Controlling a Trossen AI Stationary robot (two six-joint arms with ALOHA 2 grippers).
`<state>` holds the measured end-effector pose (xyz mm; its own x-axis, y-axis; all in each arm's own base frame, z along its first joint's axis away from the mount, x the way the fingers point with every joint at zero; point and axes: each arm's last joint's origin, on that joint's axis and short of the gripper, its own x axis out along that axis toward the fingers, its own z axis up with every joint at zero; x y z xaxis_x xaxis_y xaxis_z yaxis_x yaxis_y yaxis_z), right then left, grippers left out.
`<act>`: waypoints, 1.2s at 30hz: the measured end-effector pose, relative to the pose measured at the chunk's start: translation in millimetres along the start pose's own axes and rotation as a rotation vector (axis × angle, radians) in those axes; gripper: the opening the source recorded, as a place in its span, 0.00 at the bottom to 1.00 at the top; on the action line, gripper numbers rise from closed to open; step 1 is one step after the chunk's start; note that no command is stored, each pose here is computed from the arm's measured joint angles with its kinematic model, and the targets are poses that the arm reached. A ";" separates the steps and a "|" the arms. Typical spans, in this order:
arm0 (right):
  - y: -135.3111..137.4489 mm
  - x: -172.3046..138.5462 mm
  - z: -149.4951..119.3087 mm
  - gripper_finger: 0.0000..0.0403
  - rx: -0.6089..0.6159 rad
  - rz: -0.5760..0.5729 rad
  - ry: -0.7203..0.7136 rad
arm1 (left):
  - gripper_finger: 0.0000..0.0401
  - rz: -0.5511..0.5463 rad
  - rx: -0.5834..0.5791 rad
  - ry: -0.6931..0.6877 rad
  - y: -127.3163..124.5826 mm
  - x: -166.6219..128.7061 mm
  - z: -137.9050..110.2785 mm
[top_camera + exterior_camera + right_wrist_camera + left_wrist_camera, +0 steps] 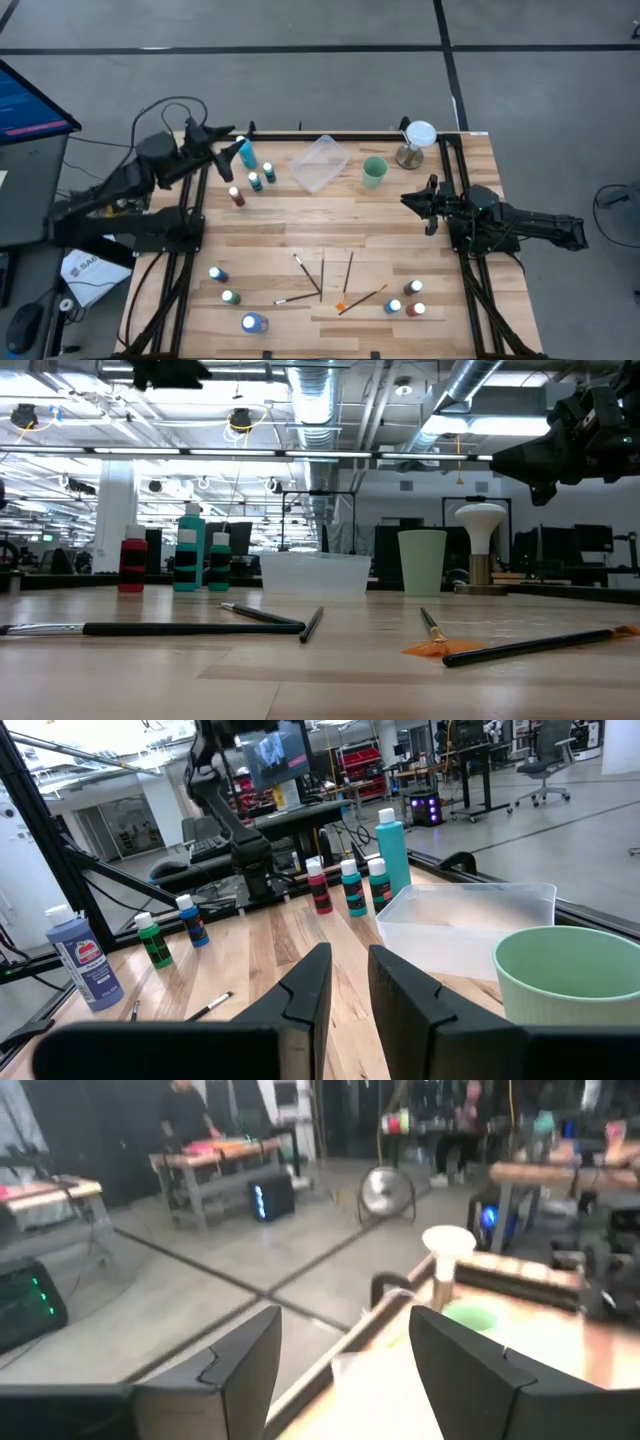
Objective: Pick & Place Paint Supplies
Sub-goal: Put the large light blue paint bottle into the transparent bin
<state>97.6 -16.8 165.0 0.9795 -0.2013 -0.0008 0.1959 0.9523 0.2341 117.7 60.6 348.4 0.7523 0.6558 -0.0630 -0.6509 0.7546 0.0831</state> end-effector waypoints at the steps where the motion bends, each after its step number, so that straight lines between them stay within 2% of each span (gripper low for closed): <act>1: 0.0 0.0 0.0 0.16 0.000 0.000 0.000 | 0.55 0.013 -0.005 -0.013 2.5 -0.3 -8.7; 7: 0.0 0.0 -0.1 0.16 0.000 0.000 0.000 | 0.60 0.118 -0.025 0.056 15.0 6.6 -64.0; 11: 0.0 0.0 0.0 0.16 0.000 0.000 0.000 | 0.62 0.165 -0.046 0.090 20.3 13.0 -90.0; 15: 0.0 0.0 0.0 0.16 0.000 0.000 0.000 | 0.62 0.225 -0.063 0.069 27.5 19.6 -114.7; 19: 0.0 0.0 -0.1 0.16 0.000 0.000 0.000 | 0.62 0.222 -0.115 0.043 35.3 26.4 -137.5; 24: 0.0 0.0 -0.1 0.16 0.000 0.000 0.000 | 0.62 0.228 -0.127 0.027 44.2 36.9 -144.0; 31: -0.1 0.0 -0.1 0.16 0.000 0.000 0.000 | 0.62 0.221 -0.130 0.095 46.4 53.3 -152.6; 36: 0.0 0.0 -0.1 0.16 0.000 0.000 0.000 | 0.62 0.288 -0.121 0.154 48.6 60.9 -162.0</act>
<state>97.6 -16.8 165.0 0.9795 -0.2016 -0.0010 0.1962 0.9522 0.2341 115.4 140.7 187.4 0.5174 0.8309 -0.2045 -0.8487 0.5289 0.0017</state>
